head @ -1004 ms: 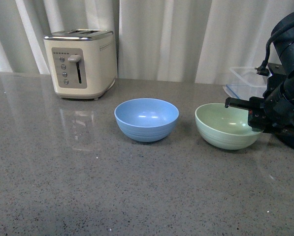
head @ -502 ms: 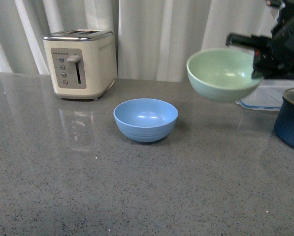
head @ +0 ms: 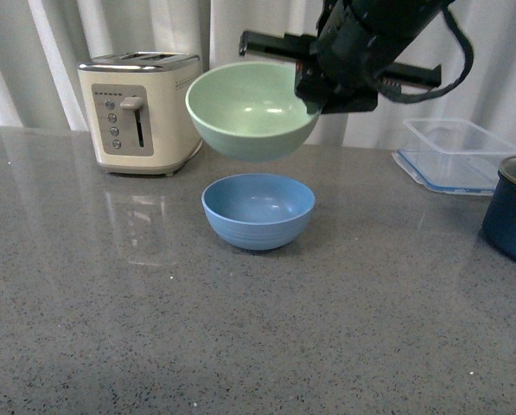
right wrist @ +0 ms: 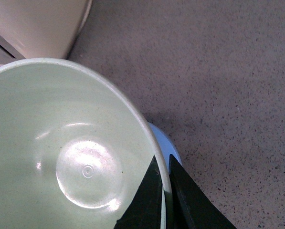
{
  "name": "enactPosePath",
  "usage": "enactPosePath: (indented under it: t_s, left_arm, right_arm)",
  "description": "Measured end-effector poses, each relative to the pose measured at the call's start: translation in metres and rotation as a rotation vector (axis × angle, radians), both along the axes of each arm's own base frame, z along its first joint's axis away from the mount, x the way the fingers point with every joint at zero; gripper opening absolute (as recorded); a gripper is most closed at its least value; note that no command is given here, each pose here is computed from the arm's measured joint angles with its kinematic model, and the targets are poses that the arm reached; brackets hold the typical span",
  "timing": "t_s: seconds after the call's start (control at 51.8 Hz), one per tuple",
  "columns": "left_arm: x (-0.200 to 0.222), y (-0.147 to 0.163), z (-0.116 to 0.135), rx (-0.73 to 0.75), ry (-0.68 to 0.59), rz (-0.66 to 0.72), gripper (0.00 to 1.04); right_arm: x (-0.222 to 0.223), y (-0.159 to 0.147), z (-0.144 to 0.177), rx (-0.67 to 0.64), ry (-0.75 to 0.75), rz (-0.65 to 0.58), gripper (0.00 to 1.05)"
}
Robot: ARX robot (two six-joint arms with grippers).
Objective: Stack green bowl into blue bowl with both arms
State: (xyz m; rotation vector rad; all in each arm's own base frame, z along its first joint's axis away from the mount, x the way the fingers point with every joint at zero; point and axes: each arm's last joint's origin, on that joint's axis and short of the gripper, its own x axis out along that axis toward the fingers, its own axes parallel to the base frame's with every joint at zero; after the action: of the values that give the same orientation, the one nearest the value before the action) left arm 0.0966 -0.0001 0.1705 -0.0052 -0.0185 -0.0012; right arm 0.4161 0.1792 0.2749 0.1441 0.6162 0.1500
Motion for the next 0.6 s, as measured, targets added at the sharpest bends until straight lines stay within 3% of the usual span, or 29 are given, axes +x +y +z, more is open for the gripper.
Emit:
enactPosePath:
  t_s: [0.27, 0.54, 0.598]
  left_arm:
    - [0.000, 0.000, 0.000, 0.000, 0.000, 0.000, 0.98]
    - [0.000, 0.000, 0.000, 0.000, 0.000, 0.000, 0.98]
    - [0.000, 0.000, 0.000, 0.000, 0.000, 0.000, 0.98]
  right_arm:
    - [0.014, 0.009, -0.038, -0.044, 0.081, -0.016, 0.01]
    - [0.019, 0.010, -0.050, -0.076, 0.096, -0.046, 0.01]
    - [0.019, 0.009, -0.050, -0.072, 0.091, -0.050, 0.11]
